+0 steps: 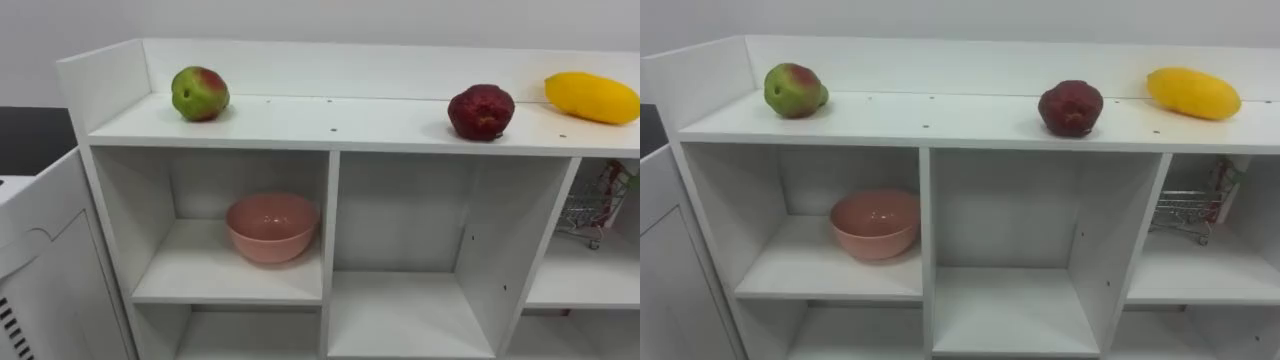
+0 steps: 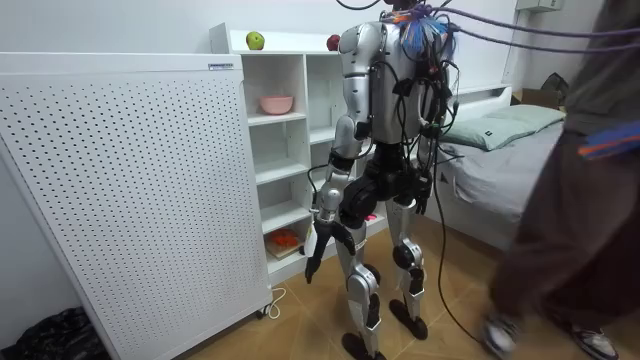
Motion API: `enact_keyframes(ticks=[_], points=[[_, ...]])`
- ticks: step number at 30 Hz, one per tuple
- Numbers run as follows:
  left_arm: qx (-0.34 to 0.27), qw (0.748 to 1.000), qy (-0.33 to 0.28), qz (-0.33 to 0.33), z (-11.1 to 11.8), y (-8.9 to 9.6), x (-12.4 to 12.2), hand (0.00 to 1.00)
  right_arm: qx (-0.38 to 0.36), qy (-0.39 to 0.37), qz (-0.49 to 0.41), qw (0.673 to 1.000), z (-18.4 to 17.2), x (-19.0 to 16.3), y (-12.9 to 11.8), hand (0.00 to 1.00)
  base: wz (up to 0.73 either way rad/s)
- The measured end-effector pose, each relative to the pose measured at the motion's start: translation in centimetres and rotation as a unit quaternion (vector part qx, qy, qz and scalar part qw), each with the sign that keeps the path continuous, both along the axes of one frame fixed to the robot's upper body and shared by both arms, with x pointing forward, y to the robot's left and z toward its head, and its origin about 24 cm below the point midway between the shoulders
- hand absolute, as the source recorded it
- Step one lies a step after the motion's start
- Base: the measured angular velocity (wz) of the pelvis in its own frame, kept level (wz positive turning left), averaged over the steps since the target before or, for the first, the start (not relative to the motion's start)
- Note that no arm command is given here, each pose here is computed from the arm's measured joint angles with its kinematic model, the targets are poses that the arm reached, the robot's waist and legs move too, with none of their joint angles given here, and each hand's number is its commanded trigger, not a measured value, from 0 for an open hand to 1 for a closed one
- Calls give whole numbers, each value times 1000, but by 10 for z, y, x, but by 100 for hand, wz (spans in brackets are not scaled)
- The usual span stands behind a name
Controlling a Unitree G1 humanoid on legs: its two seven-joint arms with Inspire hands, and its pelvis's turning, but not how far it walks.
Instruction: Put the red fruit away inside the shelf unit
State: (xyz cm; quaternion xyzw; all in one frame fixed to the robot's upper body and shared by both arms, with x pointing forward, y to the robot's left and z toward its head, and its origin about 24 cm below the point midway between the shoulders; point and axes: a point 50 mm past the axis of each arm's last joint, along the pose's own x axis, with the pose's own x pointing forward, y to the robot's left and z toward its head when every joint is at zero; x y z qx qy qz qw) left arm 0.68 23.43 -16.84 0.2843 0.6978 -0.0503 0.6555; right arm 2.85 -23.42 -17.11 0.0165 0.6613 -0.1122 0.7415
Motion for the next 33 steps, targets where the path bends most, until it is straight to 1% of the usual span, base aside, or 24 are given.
enact_keyframes(ticks=[10, 15, 19, 22, 24, 26, 29, 30, 32, 33], points=[[0, 1000, -6, -1, 0, 0, 4, 0, 0, -4, 1, 1000, 0, 2, 0, 0, 0], [1, 1000, -14, -2, 0, 0, 6, 0, -10, -4, -16, 1000, 0, 2, 0, 0, 0], [1, 999, -33, 6, 0, 0, 9, 0, -14, -5, -83, 996, 0, -3, -1, 0, 1], [1, 999, -44, 9, 0, 0, 12, 0, -16, -20, -137, 990, 1, 1, -4, 0, 0], [-1, 999, -52, 8, 1, 0, 15, 0, -20, -43, -171, 984, 3, 10, -8, 0, 0], [0, 998, -62, 12, 1, 1, 17, 0, -36, -88, -193, 977, 9, 30, -15, 0, -5], [16, 996, -84, 17, 3, 5, 20, 0, -64, -194, -219, 954, 30, 81, -28, 0, 0], [17, 996, -87, 18, 3, 5, 21, 0, -70, -216, -221, 948, 36, 91, -31, 0, 0], [23, 995, -98, 22, 4, 7, 22, 0, -95, -305, -212, 923, 63, 128, -38, 0, -11], [24, 994, -100, 22, 4, 7, 21, 0, -102, -327, -208, 916, 71, 135, -39, 0, -17]])
